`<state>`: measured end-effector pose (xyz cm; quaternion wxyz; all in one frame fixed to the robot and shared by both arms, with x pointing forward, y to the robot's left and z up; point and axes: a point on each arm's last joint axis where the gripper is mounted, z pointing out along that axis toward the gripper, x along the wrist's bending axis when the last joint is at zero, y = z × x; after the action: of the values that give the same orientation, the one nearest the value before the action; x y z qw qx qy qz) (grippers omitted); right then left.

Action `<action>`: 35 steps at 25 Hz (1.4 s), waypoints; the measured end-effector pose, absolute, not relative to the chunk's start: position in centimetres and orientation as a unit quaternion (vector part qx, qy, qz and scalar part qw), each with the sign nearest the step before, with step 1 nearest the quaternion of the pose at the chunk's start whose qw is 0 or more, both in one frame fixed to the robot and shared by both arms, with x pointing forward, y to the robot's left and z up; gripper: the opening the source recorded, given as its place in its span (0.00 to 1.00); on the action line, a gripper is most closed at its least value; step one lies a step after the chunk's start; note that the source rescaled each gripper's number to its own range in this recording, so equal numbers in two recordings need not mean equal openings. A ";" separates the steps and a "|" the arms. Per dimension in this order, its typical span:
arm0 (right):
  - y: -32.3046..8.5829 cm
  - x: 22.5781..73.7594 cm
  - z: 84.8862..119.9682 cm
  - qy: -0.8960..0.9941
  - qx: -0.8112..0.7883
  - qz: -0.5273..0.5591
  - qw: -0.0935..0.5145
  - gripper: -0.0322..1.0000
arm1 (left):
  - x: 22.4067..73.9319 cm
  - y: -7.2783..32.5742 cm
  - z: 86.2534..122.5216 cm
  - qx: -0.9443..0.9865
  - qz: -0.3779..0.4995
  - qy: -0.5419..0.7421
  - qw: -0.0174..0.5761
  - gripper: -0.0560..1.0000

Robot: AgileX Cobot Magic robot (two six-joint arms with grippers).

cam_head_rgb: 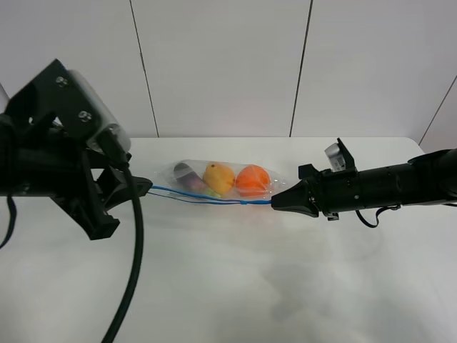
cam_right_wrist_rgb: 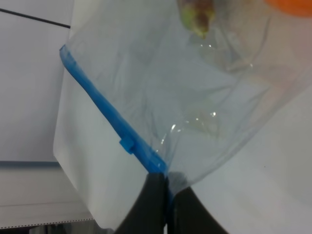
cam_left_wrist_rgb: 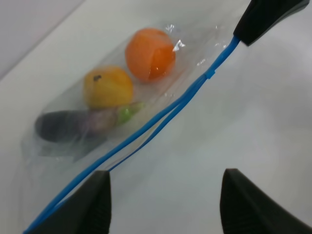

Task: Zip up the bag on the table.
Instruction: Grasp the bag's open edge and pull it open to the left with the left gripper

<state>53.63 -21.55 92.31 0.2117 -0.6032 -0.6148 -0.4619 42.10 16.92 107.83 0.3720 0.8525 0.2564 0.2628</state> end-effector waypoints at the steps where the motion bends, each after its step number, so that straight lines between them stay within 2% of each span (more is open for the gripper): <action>1: -21.6 53.6 92.3 -0.615 -0.603 -0.462 0.212 0.03 | 42.5 16.7 107.4 0.856 0.260 0.257 0.366 0.71; 10: -21.6 53.6 92.3 -0.618 -0.601 -0.460 0.212 0.03 | 46.2 14.3 102.5 0.877 0.243 0.258 0.326 0.71; 15: -21.6 53.5 92.2 -0.622 -0.599 -0.457 0.212 0.03 | 47.2 13.0 101.0 0.874 0.253 0.247 0.335 0.71; 24: -21.5 53.4 92.2 -0.628 -0.595 -0.453 0.213 0.03 | 46.0 7.2 97.3 0.907 0.232 0.128 0.326 0.71; 35: -21.4 53.1 92.2 -0.636 -0.584 -0.452 0.224 0.03 | 48.9 4.0 96.3 0.904 0.241 0.120 0.333 0.71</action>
<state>53.13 -21.42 92.25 0.2244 -0.5839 -0.6360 -0.4520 48.86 3.97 96.26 0.3329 0.9036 0.1200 0.2414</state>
